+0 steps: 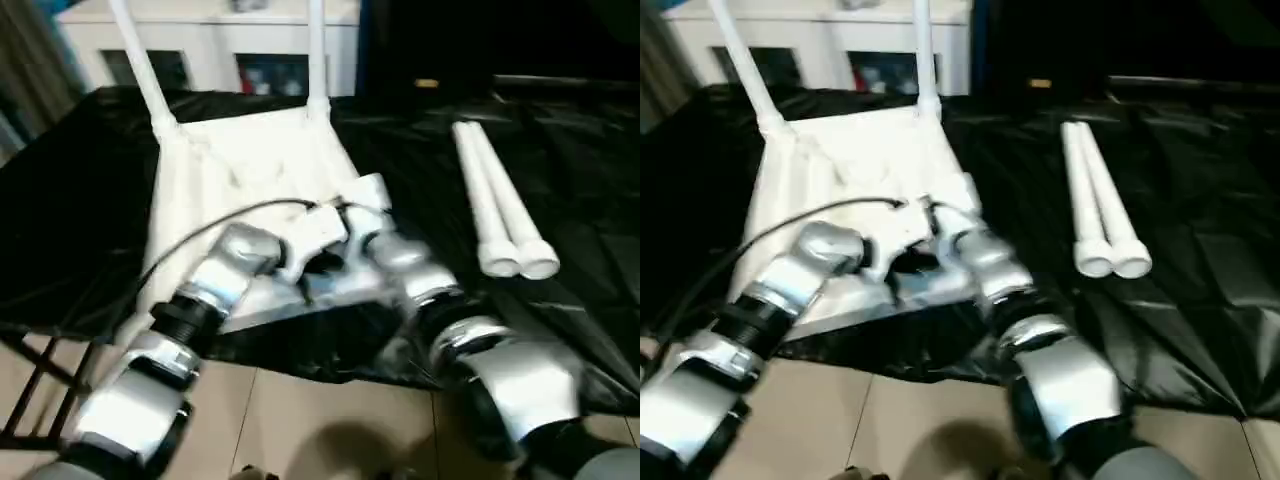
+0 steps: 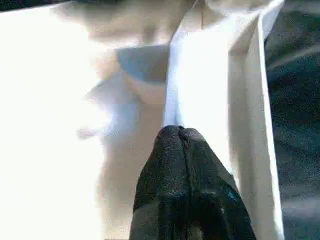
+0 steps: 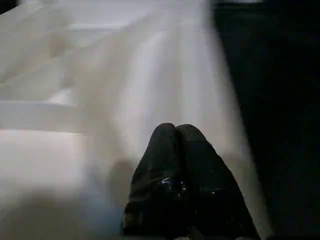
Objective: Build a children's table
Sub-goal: Rotate table base, then pick table leg
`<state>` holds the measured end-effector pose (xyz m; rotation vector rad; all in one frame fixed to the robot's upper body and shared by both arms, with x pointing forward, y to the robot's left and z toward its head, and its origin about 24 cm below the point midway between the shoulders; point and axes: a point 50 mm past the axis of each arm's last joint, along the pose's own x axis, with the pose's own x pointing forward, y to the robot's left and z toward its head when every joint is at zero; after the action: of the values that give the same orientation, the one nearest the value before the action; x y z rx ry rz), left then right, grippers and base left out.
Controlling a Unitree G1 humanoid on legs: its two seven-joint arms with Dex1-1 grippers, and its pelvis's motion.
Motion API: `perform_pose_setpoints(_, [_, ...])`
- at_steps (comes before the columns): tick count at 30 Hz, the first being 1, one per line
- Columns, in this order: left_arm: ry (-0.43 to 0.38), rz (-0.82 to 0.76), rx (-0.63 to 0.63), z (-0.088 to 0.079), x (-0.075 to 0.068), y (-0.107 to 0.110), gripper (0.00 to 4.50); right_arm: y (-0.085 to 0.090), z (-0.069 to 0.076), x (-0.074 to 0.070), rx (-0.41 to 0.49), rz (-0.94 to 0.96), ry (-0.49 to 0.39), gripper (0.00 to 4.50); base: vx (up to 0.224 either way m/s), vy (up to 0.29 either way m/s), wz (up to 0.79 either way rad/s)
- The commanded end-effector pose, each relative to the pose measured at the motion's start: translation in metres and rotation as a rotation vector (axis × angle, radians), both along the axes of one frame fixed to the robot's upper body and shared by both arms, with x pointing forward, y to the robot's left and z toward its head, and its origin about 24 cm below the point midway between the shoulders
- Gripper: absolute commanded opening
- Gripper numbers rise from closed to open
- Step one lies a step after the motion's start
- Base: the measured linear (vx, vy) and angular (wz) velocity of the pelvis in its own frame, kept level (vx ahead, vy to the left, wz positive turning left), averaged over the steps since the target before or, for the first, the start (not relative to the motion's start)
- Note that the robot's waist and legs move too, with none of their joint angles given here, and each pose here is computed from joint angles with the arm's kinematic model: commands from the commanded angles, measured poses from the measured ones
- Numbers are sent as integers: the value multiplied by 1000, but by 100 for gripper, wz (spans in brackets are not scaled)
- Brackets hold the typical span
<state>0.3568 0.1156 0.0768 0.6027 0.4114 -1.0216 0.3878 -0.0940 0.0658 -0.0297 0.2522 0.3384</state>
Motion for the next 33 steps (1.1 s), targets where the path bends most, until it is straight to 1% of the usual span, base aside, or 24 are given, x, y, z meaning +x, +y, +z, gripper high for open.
perform_pose_setpoints(1, [-29, 33, 21, 2, 1, 19, 0, -14, 13, 4, 85, -50, -75, 4, 0, 0, 0])
perform_pose_setpoints(2, [-29, 33, 21, 2, 1, 19, 0, -14, 13, 4, 85, -50, -75, 4, 0, 0, 0])
perform_pose_setpoints(3, [-34, 43, 26, 3, -1, 29, 0, -29, 24, 5, 140, -94, -135, 4, 0, 0, 0])
perform_pose_setpoints(5, [-40, 44, 27, 3, -1, 31, 0, -33, 27, 5, 154, -108, -151, 4, 0, 0, 0])
perform_pose_setpoints(6, [-48, 50, 4, 6, -2, 33, 0, -42, 31, 5, 146, -141, -171, 32, 0, 0, 0])
perform_pose_setpoints(7, [-60, 67, -49, 10, -2, 34, 0, -55, 35, 4, 149, -172, -181, 32, 0, 0, 0])
perform_pose_setpoints(9, [-59, 89, -123, 14, -4, 36, 32, -75, 40, 2, 126, -220, -185, 45, 0, 0, 0])
perform_pose_setpoints(10, [-59, 90, -123, 14, -4, 36, 41, -76, 40, 2, 125, -221, -185, 57, 0, 0, 0])
perform_pose_setpoints(11, [-75, 90, -93, 12, -5, 39, 41, -85, 39, 1, 99, -232, -163, 57, 0, 0, 0])
perform_pose_setpoints(12, [-75, 90, -93, 12, -5, 39, 43, -85, 39, 1, 99, -232, -163, 70, 0, 0, 0])
perform_pose_setpoints(14, [-107, 77, -64, 12, -7, 41, 68, -97, 36, -1, 47, -237, -123, 84, 0, 0, 0])
perform_pose_setpoints(15, [-98, 86, -187, 26, -7, 34, 78, -111, 35, -1, 6, -263, -86, 88, 0, 0, 0])
perform_pose_setpoints(16, [-89, 85, -270, 35, -8, 29, 88, -120, 34, -2, -16, -283, -57, 106, 0, 0, 0])
perform_pose_setpoints(17, [-89, 85, -270, 35, -8, 29, 97, -120, 34, -2, -16, -283, -57, 118, 0, 0, 0])
perform_pose_setpoints(18, [-83, 83, -305, 40, -8, 26, 108, -125, 35, -3, -23, -294, -43, 126, 0, 0, 0])
perform_pose_setpoints(19, [-74, 80, -376, 50, -10, 18, 118, -136, 38, -3, -44, -323, -24, 130, 0, 0, 0])
perform_pose_setpoints(21, [-60, 79, -409, 53, -11, 14, 126, -140, 39, -3, -56, -335, -3, 138, 0, 0, 0])
perform_pose_setpoints(22, [-54, 91, -448, 56, -11, 8, 142, -146, 38, -2, -80, -341, 29, 162, 0, 0, 0])
perform_pose_setpoints(24, [-44, 113, -462, 55, -11, 5, 163, -147, 37, -1, -89, -334, 57, 174, 0, 0, 0])
perform_pose_setpoints(27, [-32, 122, -436, 51, -13, 3, 187, -150, 34, 0, -120, -347, 87, 205, 0, 0, 0])
perform_pose_setpoints(28, [-29, 122, -432, 50, -14, 2, 208, -150, 33, 0, -128, -351, 98, 219, 0, 0, 0])
perform_pose_setpoints(29, [-18, 104, -434, 50, -19, -1, 208, -151, 32, 1, -129, -360, 107, 219, 0, 0, 0])
perform_pose_setpoints(32, [-8, 93, -424, 51, -23, -2, 233, -152, 30, 1, -139, -372, 138, 248, 0, 0, 0])
perform_pose_setpoints(33, [-8, 93, -423, 51, -23, -2, 233, -152, 29, 1, -140, -372, 138, 248, 0, 0, 0])
